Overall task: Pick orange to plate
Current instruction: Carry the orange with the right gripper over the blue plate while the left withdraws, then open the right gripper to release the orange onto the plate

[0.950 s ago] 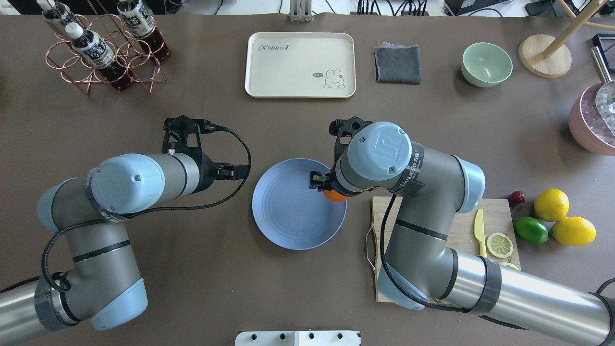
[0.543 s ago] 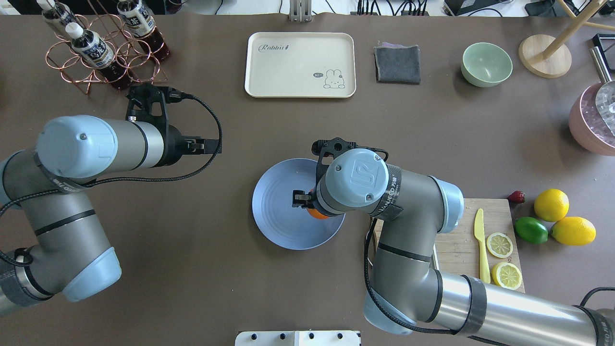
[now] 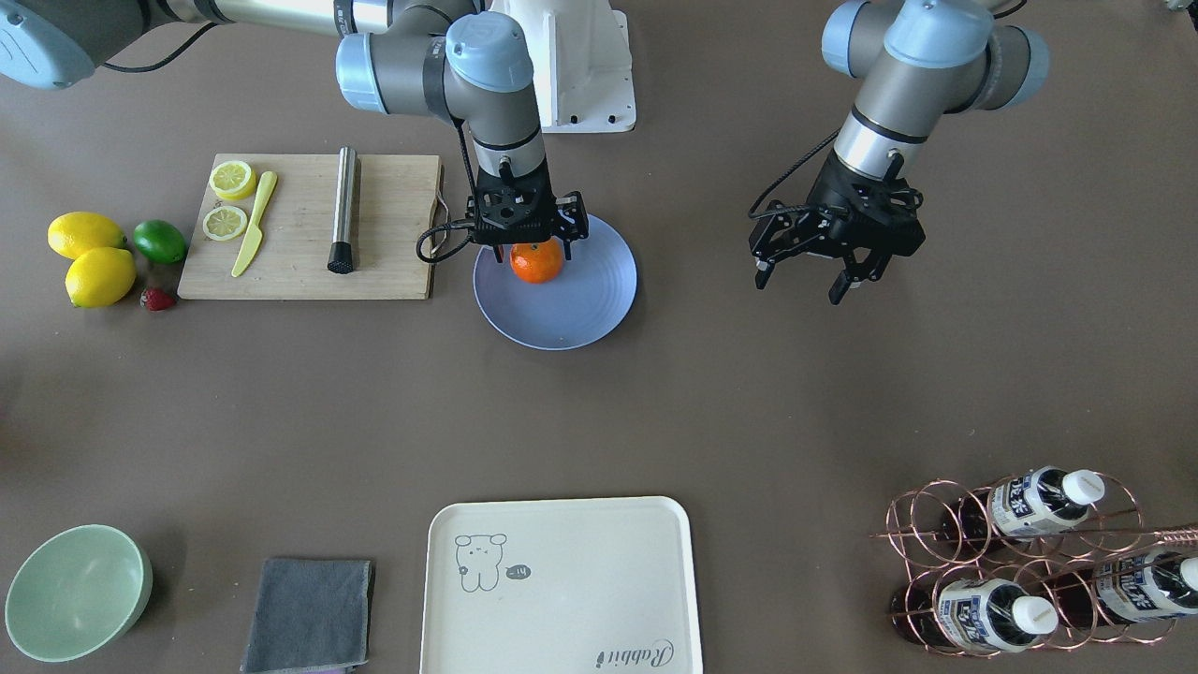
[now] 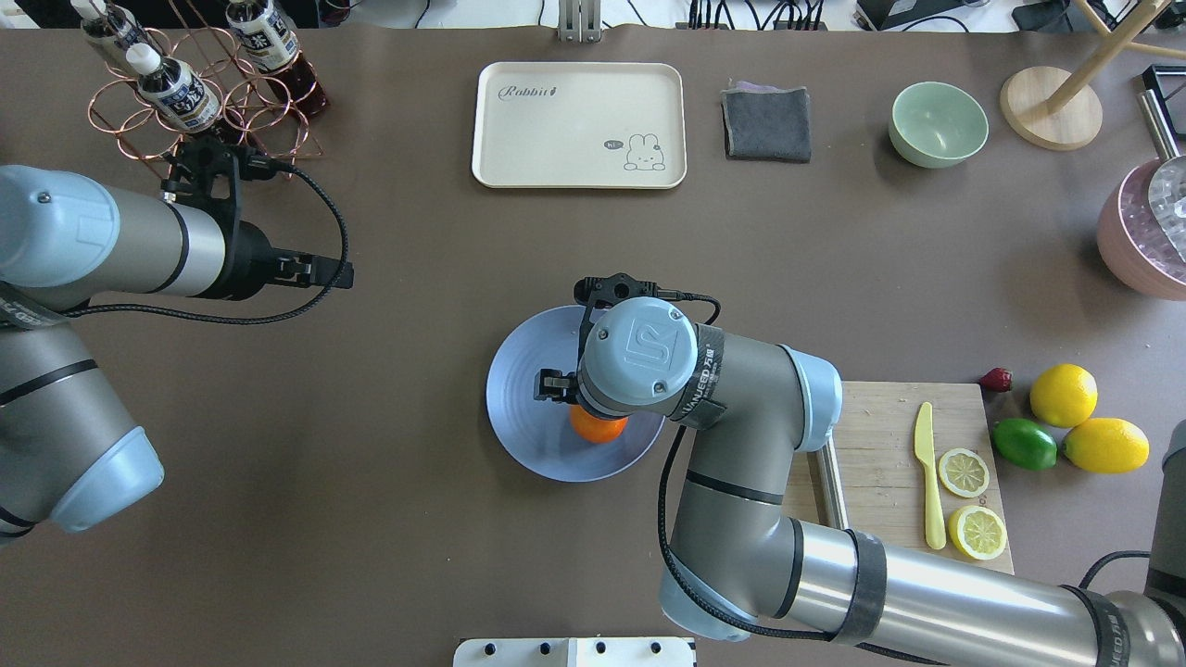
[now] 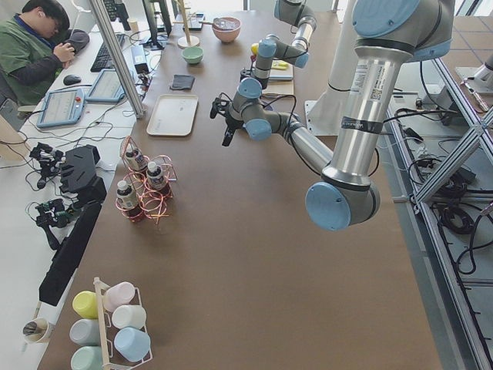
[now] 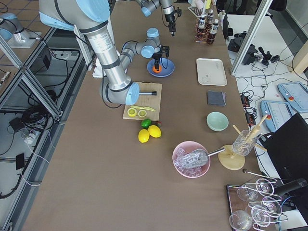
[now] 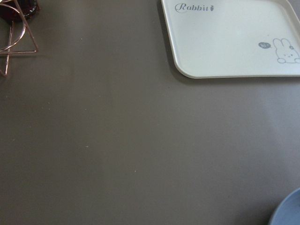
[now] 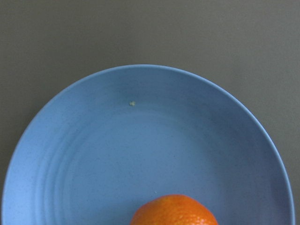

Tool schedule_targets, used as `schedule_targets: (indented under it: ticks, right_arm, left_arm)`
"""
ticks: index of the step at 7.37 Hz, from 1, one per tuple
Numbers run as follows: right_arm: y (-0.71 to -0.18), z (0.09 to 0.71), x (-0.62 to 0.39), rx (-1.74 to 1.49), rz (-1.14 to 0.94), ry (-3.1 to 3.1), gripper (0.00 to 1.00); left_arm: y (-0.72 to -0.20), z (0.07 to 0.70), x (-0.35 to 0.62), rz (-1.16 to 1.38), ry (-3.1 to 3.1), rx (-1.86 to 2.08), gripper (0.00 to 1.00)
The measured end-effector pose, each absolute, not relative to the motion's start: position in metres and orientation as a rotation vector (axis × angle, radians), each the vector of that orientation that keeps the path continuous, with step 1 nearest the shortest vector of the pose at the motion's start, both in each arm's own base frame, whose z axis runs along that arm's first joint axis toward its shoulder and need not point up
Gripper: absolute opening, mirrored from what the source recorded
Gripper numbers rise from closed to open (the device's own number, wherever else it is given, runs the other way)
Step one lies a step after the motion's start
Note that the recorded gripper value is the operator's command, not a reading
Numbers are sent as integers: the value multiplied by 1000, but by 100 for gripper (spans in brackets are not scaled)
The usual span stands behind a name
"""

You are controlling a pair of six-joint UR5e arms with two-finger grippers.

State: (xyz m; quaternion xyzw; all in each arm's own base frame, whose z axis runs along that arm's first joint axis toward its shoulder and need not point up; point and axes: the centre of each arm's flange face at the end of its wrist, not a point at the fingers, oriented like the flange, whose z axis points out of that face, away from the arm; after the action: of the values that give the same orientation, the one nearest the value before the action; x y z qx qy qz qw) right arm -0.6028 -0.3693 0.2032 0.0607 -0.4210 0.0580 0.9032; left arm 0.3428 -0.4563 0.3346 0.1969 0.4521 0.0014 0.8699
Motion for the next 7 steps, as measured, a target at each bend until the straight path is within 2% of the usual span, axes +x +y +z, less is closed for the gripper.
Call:
schedule_targets:
  ticks: [3, 7]
  right_arm:
    - [-390, 176, -582, 97, 147, -912, 100]
    - [-445, 168, -460, 49, 107, -831, 100]
  left_arm:
    - [-461, 366, 312, 43, 899, 404, 98]
    - [-457, 461, 205, 161, 766, 383, 98]
